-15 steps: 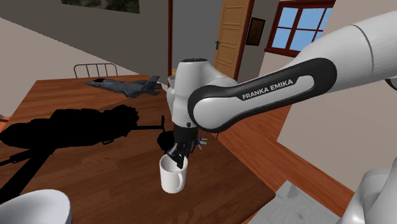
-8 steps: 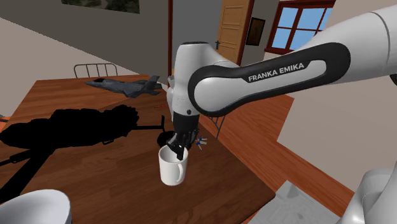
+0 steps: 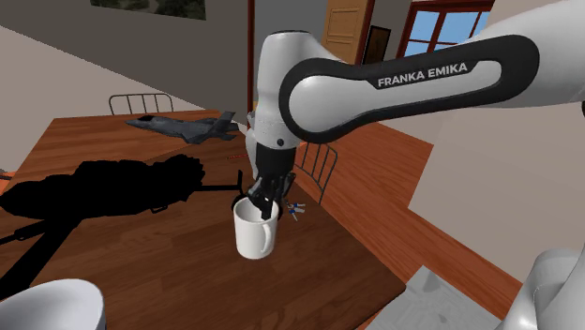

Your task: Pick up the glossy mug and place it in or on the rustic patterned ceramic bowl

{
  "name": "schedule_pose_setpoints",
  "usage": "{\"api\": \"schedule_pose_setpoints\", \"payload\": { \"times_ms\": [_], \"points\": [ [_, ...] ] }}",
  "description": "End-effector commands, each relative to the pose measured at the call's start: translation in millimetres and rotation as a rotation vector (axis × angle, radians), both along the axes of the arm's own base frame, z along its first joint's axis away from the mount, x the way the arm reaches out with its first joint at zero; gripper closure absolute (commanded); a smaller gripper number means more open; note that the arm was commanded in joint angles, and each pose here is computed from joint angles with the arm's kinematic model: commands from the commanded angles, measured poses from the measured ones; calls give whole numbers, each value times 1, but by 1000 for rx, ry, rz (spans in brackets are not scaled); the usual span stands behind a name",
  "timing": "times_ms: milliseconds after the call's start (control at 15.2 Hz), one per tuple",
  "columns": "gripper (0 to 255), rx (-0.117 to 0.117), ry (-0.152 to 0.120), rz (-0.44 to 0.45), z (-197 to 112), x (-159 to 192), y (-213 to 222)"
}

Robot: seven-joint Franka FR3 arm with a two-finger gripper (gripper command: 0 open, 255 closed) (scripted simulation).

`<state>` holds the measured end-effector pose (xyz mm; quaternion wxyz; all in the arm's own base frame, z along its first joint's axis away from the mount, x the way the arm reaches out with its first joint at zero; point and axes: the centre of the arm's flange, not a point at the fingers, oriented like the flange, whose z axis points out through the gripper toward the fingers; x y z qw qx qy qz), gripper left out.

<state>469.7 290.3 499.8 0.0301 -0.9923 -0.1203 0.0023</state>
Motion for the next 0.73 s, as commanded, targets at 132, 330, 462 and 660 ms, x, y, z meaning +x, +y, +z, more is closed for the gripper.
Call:
{"api": "schedule_pose_setpoints", "payload": {
  "times_ms": [132, 330, 462, 660],
  "points": [
    [255, 0, 0, 0, 19, -1, 0],
    [255, 0, 0, 0, 23, 32, -21],
    [255, 0, 0, 0, 26, 54, -36],
    [255, 0, 0, 0, 30, 87, -57]
  ]
}}
